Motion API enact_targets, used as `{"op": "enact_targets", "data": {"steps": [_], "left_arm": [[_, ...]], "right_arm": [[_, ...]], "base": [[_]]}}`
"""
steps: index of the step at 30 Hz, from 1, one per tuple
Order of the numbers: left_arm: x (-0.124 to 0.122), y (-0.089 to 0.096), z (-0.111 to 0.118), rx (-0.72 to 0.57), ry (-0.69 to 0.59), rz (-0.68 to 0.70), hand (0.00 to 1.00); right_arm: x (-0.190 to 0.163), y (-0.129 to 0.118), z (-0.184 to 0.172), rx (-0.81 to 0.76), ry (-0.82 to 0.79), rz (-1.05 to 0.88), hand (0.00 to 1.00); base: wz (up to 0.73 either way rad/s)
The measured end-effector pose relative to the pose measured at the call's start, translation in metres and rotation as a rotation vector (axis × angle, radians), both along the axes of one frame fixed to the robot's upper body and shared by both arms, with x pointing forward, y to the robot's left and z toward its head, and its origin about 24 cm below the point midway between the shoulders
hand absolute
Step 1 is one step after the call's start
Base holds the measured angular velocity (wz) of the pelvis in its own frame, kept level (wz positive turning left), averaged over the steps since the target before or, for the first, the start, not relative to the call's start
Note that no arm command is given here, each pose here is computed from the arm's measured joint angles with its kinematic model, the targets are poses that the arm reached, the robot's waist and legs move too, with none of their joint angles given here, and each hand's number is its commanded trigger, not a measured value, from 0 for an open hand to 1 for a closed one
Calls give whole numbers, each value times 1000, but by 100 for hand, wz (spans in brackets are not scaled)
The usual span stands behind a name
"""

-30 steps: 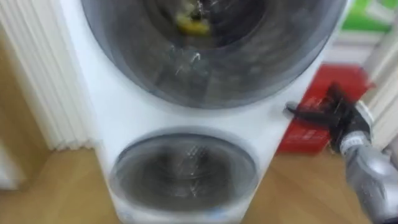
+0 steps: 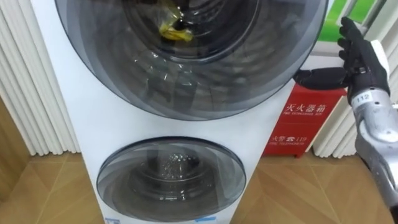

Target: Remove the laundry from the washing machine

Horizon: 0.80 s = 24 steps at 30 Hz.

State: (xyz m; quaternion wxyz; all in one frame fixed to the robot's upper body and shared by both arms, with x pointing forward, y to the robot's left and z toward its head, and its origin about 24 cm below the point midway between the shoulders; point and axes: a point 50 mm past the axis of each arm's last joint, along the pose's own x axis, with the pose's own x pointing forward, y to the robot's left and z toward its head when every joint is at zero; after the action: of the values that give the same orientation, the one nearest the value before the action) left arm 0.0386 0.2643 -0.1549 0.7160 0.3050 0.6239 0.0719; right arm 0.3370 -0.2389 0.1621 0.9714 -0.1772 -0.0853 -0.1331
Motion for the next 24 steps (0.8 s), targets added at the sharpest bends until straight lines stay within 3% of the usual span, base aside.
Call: {"op": "enact_targets", "data": {"steps": [10,24], "left_arm": [[2,-4,0,-9,-15,-33,0],[8,-2,2,6,-66,-36,0]], "right_arm": [[-20,14,3,-149,-53,30,0],[-42,24,3,-193,-68,111,0]], "base": [[-3],[-4]]}}
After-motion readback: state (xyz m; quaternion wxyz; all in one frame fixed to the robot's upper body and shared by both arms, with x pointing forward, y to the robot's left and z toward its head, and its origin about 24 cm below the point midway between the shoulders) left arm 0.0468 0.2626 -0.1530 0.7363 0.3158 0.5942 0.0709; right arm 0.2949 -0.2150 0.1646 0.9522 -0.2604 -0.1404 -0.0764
